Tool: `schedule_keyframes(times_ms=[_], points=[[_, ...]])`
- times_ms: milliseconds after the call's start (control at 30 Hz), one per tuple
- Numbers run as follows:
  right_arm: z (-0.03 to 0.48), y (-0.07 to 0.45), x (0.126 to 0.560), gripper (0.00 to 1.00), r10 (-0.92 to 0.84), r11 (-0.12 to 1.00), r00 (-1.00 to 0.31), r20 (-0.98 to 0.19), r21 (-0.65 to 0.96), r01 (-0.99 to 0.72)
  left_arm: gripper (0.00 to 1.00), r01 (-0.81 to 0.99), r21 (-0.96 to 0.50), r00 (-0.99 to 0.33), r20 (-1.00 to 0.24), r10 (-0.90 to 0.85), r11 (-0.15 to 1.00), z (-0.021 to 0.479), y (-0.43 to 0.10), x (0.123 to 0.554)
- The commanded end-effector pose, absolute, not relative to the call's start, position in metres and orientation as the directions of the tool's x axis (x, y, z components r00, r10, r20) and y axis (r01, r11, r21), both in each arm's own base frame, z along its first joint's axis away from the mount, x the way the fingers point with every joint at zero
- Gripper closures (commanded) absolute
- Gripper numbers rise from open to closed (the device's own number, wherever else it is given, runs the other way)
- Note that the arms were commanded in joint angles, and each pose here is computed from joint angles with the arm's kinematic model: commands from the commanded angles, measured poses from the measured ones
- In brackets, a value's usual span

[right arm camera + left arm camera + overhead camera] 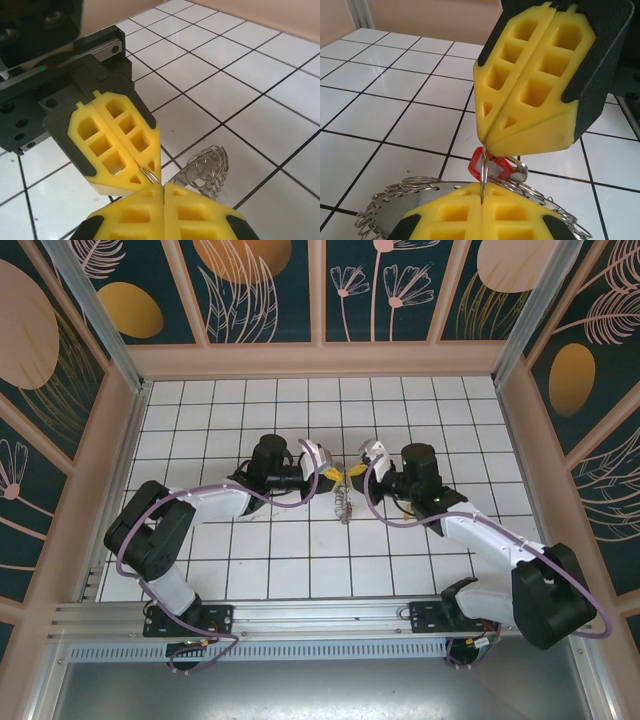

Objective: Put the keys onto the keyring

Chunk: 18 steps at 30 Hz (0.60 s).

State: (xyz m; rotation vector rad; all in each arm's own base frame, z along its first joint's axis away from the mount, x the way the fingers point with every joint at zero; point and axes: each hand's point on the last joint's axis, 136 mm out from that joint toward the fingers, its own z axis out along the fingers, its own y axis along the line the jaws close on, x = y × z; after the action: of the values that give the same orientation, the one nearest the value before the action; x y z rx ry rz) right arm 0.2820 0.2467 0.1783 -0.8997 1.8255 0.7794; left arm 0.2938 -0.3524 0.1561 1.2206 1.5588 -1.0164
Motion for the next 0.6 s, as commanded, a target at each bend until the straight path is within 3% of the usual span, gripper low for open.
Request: schedule_keyframes(times_ms=[0, 167, 567], points=[[0.187, 0.247, 0.289, 1.0, -0.171, 0.527, -0.386, -0.906, 0.247, -0.813, 1.0, 0.98, -0.04, -0.087, -0.968, 0.237, 0.197, 0.164, -0.348, 0.297], [0.188, 0.245, 0.291, 1.0, -0.102, 0.505, -0.492, -0.865, 0.381, -0.774, 1.0, 0.979, -0.039, -0.085, -0.97, 0.226, 0.2, 0.165, -0.348, 0.297], [0.214, 0.256, 0.298, 1.0, -0.102, 0.45, -0.528, -0.843, 0.434, -0.78, 1.0, 0.985, -0.016, -0.066, -0.954, 0.291, 0.171, 0.153, -0.349, 0.292]])
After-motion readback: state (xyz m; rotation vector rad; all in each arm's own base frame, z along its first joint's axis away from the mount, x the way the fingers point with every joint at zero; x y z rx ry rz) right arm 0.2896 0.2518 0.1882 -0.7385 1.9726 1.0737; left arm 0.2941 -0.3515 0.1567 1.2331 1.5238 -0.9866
